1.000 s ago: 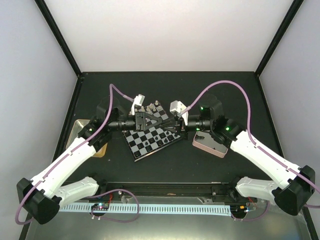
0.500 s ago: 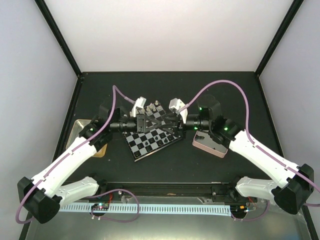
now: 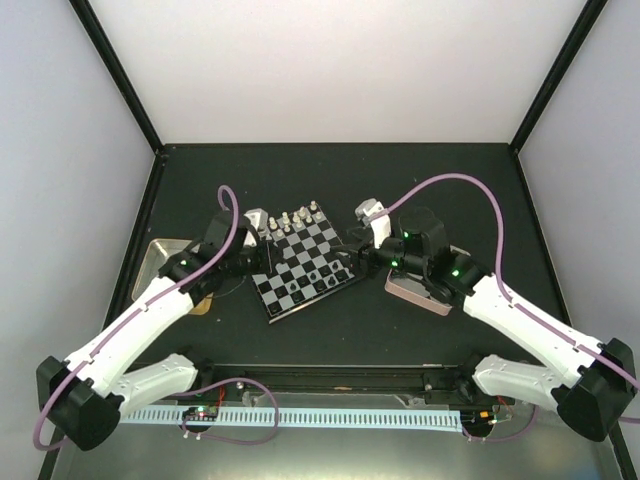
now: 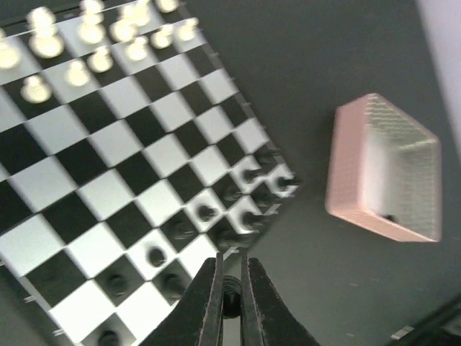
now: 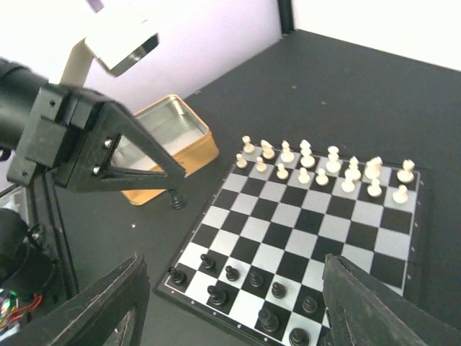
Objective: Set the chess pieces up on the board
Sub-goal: Place the chess piece on the chessboard, then pick up the chess piece from the storage box, then place the chess piece on the chessboard.
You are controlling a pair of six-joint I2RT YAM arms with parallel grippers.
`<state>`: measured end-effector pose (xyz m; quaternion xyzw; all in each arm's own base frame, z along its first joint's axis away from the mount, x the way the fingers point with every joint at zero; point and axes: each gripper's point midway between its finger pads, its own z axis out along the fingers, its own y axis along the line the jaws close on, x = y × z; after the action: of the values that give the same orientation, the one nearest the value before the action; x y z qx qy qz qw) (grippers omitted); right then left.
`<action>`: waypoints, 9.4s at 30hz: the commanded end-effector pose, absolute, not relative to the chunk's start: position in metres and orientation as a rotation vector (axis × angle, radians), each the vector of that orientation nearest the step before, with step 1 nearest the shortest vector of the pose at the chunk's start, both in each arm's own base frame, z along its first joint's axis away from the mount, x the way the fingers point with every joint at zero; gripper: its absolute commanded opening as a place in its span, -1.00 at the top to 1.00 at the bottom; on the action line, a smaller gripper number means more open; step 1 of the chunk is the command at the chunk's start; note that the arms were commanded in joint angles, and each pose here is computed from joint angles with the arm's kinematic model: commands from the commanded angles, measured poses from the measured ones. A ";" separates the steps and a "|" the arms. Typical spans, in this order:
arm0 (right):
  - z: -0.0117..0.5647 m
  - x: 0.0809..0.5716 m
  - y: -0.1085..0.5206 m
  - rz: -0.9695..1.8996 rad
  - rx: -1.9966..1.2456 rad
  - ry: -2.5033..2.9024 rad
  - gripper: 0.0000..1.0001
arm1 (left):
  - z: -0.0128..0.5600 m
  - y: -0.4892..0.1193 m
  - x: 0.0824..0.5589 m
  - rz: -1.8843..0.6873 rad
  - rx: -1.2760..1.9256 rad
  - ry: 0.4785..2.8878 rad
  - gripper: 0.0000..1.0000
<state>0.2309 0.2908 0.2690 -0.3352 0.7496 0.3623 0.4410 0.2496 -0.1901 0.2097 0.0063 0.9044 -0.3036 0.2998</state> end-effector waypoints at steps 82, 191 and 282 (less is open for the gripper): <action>0.053 0.225 0.076 0.005 0.266 2.866 -0.28 | 0.220 -0.151 0.251 -0.655 -0.017 2.166 0.03; 0.010 0.308 0.127 0.566 1.400 2.507 0.76 | 0.265 -0.151 0.285 -0.529 0.051 2.047 -0.01; 0.181 0.286 0.271 0.780 -0.207 2.452 0.90 | 0.215 -0.217 0.268 -0.711 0.256 2.174 -0.26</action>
<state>0.2673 0.2872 0.1712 -0.0737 0.9017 0.3824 0.1878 0.2502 -0.2656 0.2057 0.1826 0.8457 -0.3741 0.3341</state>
